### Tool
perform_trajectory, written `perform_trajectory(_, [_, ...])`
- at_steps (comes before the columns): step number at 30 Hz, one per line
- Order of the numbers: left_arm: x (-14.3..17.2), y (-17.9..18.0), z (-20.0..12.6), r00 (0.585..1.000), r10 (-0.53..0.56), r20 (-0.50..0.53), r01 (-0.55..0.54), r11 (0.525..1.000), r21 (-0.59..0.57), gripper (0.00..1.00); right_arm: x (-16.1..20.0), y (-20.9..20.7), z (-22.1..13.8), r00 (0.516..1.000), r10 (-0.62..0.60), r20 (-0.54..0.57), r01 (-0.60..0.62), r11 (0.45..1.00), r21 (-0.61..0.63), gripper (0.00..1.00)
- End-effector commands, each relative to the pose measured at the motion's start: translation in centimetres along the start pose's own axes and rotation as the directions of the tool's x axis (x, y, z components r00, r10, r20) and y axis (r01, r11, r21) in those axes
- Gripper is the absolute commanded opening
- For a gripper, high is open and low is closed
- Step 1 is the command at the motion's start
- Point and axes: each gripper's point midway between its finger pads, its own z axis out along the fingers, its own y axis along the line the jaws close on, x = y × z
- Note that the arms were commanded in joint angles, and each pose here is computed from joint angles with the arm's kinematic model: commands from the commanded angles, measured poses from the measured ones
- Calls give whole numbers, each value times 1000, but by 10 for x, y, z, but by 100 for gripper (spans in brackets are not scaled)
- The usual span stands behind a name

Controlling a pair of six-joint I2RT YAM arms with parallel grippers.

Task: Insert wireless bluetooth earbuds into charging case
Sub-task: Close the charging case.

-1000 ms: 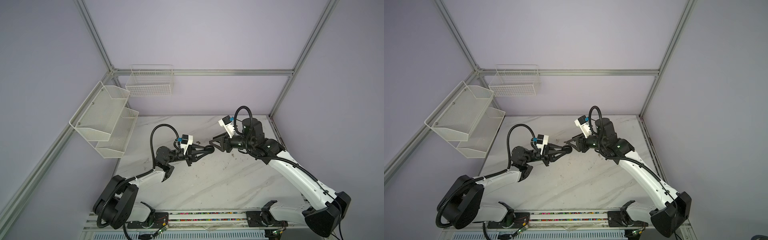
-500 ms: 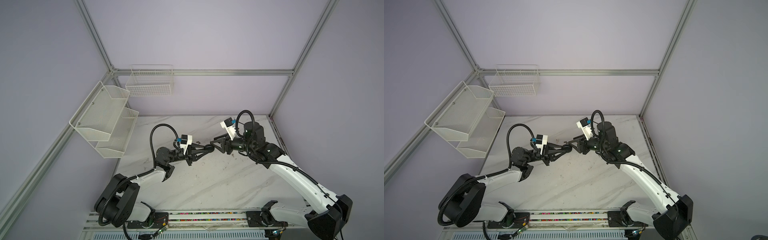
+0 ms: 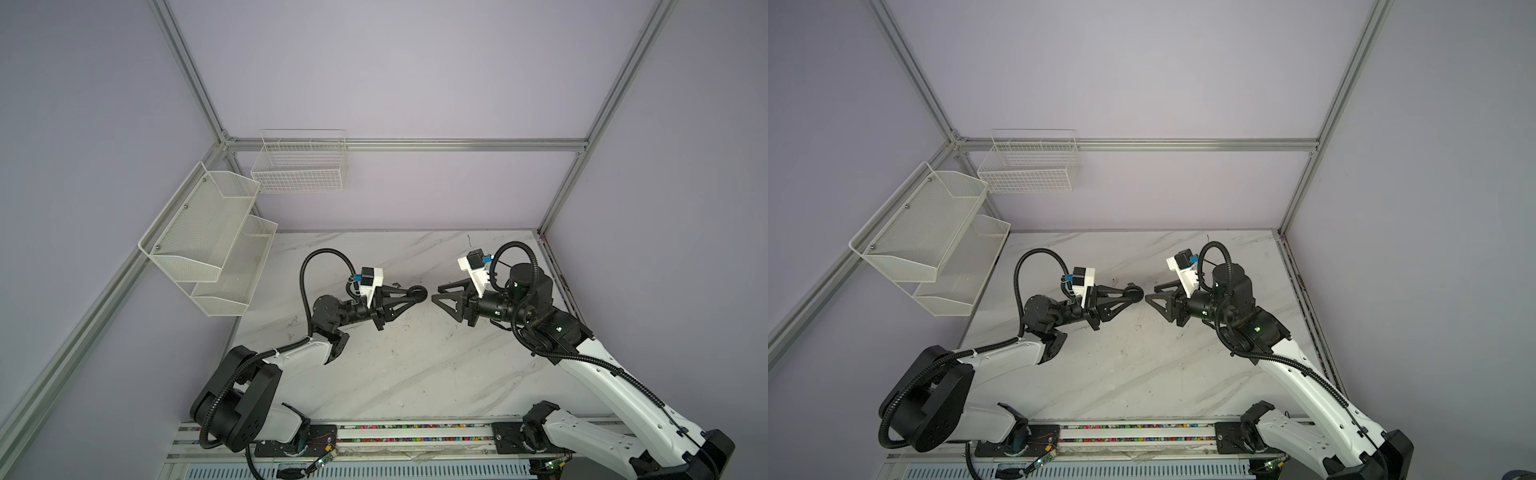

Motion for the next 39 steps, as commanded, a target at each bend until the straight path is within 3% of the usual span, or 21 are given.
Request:
perform_trajectory(1, [-5, 0, 0, 1000, -16, 20, 15, 1000, 13, 0, -9, 15, -6, 998, -40, 47, 44, 996, -74, 44])
perform_trajectory(9, [-6, -2, 1, 999, -30, 23, 30, 999, 36, 0, -22, 34, -14, 992, -55, 116, 75, 981, -177, 48])
perform_trajectory(13, [-7, -4, 2, 999, -38, 28, 36, 998, 54, 0, -11, 26, 2, 997, -21, 75, 37, 977, -211, 49])
perform_trajectory(21, [-9, -8, 1, 998, -44, 35, 42, 997, 69, 0, -8, 13, 14, 998, -32, 59, 42, 982, -185, 65])
perform_trajectory(29, [-6, -9, 0, 998, -48, 37, 46, 997, 69, 0, 0, 15, 24, 1000, -2, 26, 9, 966, -258, 47])
perform_trajectory(39, [-6, -10, -1, 998, -50, 41, 46, 996, 75, 0, -5, 18, 28, 999, -2, 35, 12, 956, -293, 34])
